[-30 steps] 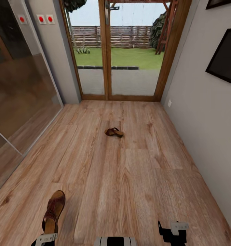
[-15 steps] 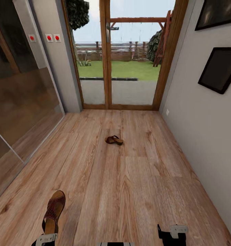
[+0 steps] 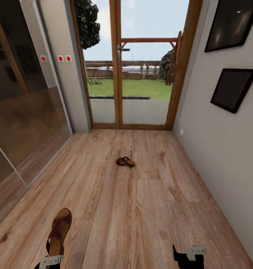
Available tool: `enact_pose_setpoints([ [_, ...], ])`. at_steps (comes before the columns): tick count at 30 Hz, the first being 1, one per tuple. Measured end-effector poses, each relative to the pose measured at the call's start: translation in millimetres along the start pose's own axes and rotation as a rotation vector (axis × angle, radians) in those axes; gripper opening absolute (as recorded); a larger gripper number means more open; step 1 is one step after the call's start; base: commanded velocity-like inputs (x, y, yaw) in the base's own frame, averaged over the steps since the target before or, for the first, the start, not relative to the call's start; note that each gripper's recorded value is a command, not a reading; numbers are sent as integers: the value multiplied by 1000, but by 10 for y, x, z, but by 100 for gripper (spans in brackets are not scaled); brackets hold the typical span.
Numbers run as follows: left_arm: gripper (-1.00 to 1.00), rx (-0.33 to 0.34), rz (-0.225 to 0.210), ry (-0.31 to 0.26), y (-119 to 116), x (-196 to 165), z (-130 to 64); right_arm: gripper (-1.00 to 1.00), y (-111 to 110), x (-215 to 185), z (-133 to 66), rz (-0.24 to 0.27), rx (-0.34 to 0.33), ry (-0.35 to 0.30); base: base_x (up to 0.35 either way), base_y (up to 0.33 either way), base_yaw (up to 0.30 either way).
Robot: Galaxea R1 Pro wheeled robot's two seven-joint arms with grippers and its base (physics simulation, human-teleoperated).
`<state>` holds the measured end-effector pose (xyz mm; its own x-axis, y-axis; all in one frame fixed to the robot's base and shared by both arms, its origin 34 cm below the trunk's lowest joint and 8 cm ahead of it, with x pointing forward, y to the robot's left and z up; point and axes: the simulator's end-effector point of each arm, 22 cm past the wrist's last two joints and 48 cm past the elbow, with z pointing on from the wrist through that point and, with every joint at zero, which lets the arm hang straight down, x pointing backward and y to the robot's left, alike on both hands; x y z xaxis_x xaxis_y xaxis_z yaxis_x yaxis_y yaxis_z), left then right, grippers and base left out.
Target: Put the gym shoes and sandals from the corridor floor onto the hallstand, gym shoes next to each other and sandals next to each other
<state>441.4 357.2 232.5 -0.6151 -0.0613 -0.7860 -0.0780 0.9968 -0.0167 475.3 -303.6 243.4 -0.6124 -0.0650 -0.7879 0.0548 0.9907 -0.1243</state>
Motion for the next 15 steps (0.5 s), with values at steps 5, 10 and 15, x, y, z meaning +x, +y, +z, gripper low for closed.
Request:
enact_pose_setpoints([
  [5,-100,2,-3,-28,-11,-131,-6,100,-11,-136,-13,4,2,-28,0,0,0],
  [10,-100,3,-4,-53,-18,-247,-15,100,-23,-256,-28,8,5,-52,0,0,0],
  [15,-100,4,-5,-74,-17,-349,-27,100,-31,-360,-44,13,7,-72,0,0,0],
])
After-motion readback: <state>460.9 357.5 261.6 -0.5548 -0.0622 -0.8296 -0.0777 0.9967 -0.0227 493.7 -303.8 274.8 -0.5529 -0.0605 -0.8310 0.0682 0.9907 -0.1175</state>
